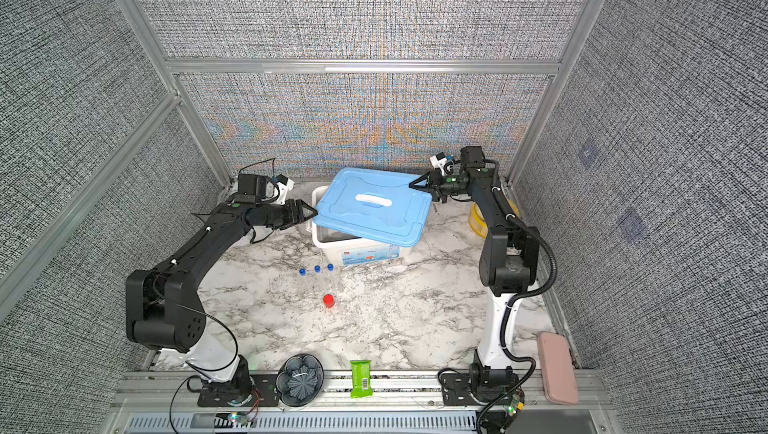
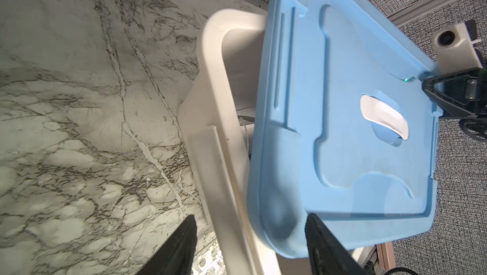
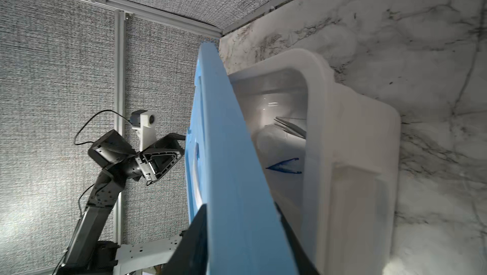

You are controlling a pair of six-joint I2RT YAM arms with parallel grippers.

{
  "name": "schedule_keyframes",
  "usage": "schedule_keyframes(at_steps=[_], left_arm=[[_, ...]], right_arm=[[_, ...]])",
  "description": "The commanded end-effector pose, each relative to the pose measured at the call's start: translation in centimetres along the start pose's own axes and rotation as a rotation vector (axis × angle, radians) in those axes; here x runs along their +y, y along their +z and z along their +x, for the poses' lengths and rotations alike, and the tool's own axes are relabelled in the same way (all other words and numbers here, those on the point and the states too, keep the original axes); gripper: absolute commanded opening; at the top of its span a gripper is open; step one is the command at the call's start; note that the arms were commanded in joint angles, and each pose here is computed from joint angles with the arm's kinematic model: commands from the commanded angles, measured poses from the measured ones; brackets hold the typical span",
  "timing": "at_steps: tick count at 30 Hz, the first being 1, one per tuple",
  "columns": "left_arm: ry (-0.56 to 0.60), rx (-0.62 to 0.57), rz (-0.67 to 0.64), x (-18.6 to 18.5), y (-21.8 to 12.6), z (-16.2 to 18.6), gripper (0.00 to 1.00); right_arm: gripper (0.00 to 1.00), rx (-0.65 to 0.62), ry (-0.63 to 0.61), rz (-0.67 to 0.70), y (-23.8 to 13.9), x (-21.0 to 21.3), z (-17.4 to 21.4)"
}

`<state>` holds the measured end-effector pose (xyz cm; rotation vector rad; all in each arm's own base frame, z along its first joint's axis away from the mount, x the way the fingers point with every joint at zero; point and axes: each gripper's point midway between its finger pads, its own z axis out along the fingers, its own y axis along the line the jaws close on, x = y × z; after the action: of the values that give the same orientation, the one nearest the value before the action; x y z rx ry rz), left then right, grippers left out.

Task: Organize the chemistry lab equipment

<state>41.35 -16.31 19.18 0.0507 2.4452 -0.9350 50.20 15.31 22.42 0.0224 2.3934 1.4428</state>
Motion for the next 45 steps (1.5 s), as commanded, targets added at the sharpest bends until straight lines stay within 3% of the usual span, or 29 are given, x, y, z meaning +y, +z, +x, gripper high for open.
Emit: schedule_keyframes(at_steps=[1, 15, 24, 27, 35, 45], left_arm=[[0.0, 0.012, -0.042, 0.8, -0.1, 0.3, 0.66], [-0.044, 0.051, -0.011, 0.6, 0.5, 1.0, 0.66], [-0.033, 0.057, 0.002, 0.3, 0.1, 1.5, 0.66], [-0.032, 0.067, -0.004, 0.4, 0.1, 1.7, 0.66], [-0.031, 0.086, -0.024, 0.7, -0.1, 2.0, 0.66], [-0.024, 0.07, -0.016, 0.3, -0.3, 1.7, 0.66]], right_arm=[[0.38, -0.007, -0.03, 0.141, -0.2, -2.5, 0.0], [0.43, 0.023, -0.186, 0.342, 1.2, -4.6, -0.3], [0.67, 0.013, -0.146, 0.291, 1.7, -4.7, -1.1], [0.71, -0.025, -0.118, 0.302, 1.1, -4.8, -1.6], [0.7, -0.125, -0.077, 0.301, -0.7, -3.6, -2.3], [0.53, -0.1, -0.08, 0.397, -1.3, -3.4, -0.2]])
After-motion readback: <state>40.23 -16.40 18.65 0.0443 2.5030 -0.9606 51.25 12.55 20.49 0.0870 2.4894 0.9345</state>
